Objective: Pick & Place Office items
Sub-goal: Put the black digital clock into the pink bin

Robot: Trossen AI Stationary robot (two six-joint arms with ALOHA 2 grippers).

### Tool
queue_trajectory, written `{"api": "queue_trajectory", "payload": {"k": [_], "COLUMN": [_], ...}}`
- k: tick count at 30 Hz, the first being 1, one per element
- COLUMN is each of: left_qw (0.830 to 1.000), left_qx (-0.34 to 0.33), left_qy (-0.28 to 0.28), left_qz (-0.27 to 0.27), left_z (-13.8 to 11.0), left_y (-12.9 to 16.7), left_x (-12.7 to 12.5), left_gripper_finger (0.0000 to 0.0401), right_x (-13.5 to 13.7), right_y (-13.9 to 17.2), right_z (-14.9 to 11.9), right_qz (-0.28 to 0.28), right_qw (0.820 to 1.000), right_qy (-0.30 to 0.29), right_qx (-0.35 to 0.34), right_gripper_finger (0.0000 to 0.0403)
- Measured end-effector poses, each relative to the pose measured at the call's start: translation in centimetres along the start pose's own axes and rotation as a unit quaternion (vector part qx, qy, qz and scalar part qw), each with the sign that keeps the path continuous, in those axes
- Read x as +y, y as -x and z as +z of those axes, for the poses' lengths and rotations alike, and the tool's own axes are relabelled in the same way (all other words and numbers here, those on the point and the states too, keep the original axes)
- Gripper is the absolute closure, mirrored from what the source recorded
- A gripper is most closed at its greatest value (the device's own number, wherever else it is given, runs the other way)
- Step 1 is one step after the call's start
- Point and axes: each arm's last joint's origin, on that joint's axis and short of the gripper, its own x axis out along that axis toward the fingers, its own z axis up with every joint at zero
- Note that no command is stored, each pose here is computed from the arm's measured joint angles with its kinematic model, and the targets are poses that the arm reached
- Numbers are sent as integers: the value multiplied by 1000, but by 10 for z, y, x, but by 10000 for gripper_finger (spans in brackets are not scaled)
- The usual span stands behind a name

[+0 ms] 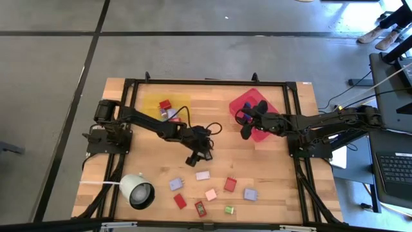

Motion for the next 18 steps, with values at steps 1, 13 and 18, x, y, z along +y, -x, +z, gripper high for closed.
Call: {"api": "queue_trajectory", "payload": {"k": [1,13,18], "left_qw": [1000,994,990], "left_qx": [7,61,58], "left_qy": [-4,-87,-128], "left_qz": [-16,-30,-30], "left_z": [-3,-29,-31], "left_y": [-2,-23,-28], "left_x": [0,5,5], "left_gripper_finger": [162,162,162], "right_x": [0,0,0], "right_y": [0,0,0], "right_z": [0,0,0], "right_qz": [0,0,0], "right_qw": [1000,1000,1000], "right_qy": [0,-8,-9], "right_qx": [0,0,0], "right_gripper_finger": [199,199,199]}}
